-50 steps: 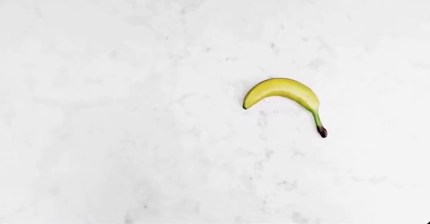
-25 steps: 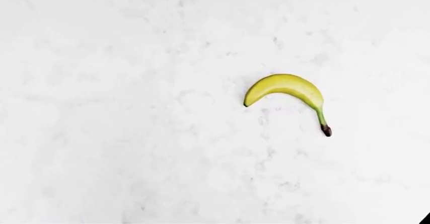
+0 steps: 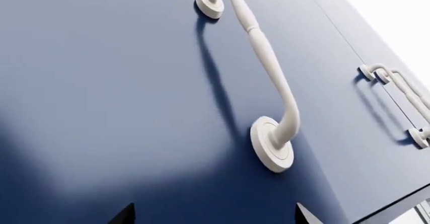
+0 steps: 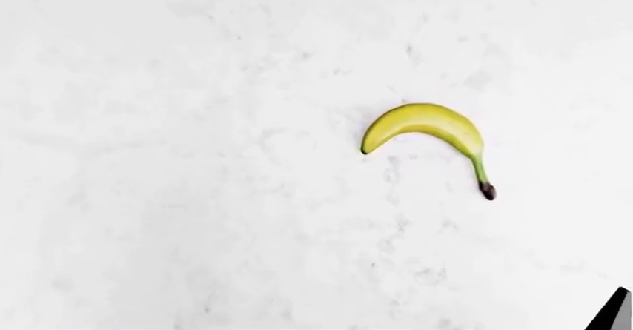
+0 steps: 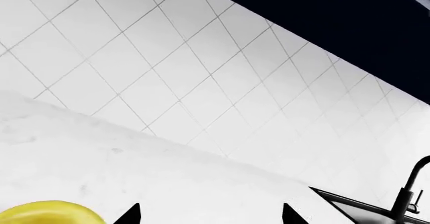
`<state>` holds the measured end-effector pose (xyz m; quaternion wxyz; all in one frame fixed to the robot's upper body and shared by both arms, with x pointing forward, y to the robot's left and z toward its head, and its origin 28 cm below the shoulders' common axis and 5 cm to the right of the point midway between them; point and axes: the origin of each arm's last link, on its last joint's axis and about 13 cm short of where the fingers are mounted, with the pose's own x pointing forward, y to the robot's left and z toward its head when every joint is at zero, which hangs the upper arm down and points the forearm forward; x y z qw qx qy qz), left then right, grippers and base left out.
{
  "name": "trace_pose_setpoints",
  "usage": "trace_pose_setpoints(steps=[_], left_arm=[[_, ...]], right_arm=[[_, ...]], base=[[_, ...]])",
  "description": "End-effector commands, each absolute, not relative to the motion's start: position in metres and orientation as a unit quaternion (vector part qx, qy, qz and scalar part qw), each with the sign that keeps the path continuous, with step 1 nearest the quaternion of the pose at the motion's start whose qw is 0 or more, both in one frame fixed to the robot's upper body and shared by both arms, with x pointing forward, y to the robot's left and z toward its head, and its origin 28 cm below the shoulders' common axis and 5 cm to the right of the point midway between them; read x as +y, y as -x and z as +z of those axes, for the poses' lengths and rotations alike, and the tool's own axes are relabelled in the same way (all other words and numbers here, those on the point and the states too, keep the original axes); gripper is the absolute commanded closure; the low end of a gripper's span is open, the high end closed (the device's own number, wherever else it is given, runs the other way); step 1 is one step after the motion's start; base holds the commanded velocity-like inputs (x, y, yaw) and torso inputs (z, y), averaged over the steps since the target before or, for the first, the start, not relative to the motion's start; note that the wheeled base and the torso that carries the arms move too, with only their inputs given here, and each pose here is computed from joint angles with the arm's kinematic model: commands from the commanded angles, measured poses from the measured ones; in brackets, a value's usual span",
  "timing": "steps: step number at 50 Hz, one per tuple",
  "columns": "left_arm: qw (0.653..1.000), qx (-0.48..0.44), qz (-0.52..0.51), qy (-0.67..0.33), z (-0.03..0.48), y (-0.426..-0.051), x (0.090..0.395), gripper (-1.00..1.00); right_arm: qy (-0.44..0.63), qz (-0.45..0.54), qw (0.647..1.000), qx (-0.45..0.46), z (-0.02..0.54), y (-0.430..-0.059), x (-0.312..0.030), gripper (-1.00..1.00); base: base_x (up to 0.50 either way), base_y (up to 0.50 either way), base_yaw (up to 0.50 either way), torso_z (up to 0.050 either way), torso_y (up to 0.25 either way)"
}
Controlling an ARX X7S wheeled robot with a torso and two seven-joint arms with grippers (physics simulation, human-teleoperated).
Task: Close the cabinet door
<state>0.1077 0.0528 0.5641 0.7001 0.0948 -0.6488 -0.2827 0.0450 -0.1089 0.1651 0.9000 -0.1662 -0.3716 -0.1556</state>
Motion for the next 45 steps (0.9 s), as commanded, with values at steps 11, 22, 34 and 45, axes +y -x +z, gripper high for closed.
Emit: trace_pose_setpoints(steps=[11,22,34,45], left_arm=[[0.719,-0.62,-0.294,-0.111,0.559,-0.116,0.047,-1.0],[0.719,-0.62,-0.294,-0.111,0.559,-0.116,0.047,-1.0],[0.719,-0.62,-0.294,-0.111,0.559,-0.116,0.047,-1.0],[0.797,-0.531,-0.229,-0.175,0.552,-0.195,0.033,-1.0]], right_arm=[[0.134,-0.115,0.919,-0.353,0.15,-0.048,-0.107,-1.0],[0.136,-0.113,0.92,-0.351,0.148,-0.048,-0.107,-1.0],[0.137,-0.108,0.922,-0.344,0.145,-0.05,-0.106,-1.0],[0.139,-0.104,0.928,-0.331,0.138,-0.055,-0.104,-1.0]], base=[[0.0,0.0,0.0,0.009,-0.085],[0.0,0.0,0.0,0.008,-0.25],[0.0,0.0,0.0,0.009,-0.188],[0.0,0.0,0.0,0.0,-0.004]])
